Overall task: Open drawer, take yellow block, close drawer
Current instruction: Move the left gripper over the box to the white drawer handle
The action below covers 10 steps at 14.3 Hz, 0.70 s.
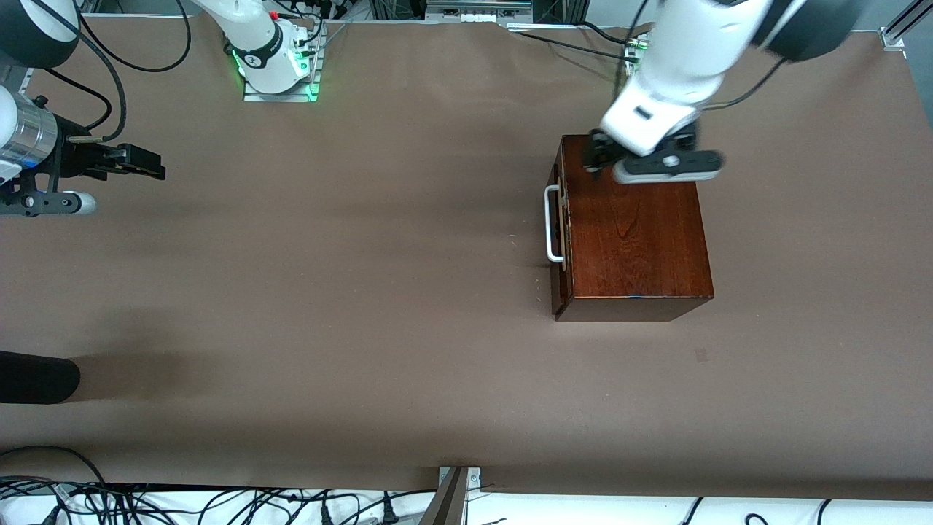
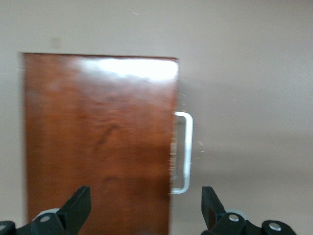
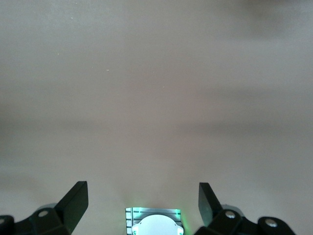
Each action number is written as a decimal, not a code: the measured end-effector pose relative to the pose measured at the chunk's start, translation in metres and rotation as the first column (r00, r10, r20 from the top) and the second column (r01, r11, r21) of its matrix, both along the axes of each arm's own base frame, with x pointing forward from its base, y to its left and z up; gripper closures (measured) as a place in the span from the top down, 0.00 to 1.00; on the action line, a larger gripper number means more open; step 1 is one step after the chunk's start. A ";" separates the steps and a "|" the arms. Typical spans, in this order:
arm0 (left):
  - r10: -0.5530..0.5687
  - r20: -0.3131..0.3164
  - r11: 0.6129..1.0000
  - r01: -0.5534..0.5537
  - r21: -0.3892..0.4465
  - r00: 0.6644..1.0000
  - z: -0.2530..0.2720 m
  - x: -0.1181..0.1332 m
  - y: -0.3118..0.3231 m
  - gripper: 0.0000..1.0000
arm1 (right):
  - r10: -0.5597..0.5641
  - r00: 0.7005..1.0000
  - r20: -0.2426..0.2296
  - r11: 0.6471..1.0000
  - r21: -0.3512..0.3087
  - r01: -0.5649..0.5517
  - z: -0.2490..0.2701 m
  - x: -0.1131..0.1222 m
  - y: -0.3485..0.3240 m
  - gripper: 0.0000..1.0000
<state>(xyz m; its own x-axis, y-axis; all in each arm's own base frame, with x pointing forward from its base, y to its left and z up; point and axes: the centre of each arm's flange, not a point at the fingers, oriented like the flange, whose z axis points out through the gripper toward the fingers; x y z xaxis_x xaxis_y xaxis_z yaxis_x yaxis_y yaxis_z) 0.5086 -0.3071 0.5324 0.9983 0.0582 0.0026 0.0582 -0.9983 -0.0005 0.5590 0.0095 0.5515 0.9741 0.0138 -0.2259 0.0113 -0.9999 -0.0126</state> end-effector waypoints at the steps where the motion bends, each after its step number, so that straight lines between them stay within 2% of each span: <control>1: -0.012 -0.006 1.000 0.012 -0.006 1.000 -0.018 -0.001 -0.020 1.00 | 0.000 1.000 0.000 1.000 0.000 0.000 -0.001 0.001 0.000 1.00; 5: -0.063 -0.046 0.998 0.062 -0.010 0.997 -0.087 -0.012 -0.085 1.00 | 0.000 1.000 0.000 1.000 -0.001 0.000 -0.003 0.002 0.000 1.00; 10: -0.099 -0.116 0.995 0.101 0.016 0.988 -0.151 -0.021 -0.109 1.00 | -0.001 1.000 0.001 1.000 -0.001 0.001 -0.003 0.002 0.000 1.00</control>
<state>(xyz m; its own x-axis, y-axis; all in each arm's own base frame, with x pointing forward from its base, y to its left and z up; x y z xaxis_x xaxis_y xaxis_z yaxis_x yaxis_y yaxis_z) 0.4876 -0.4165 0.3817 0.9929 -0.0406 -0.1121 -0.0435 -0.9988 -0.0235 0.5607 0.0094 0.5485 0.9743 0.0131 -0.2250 0.0108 -0.9999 -0.0118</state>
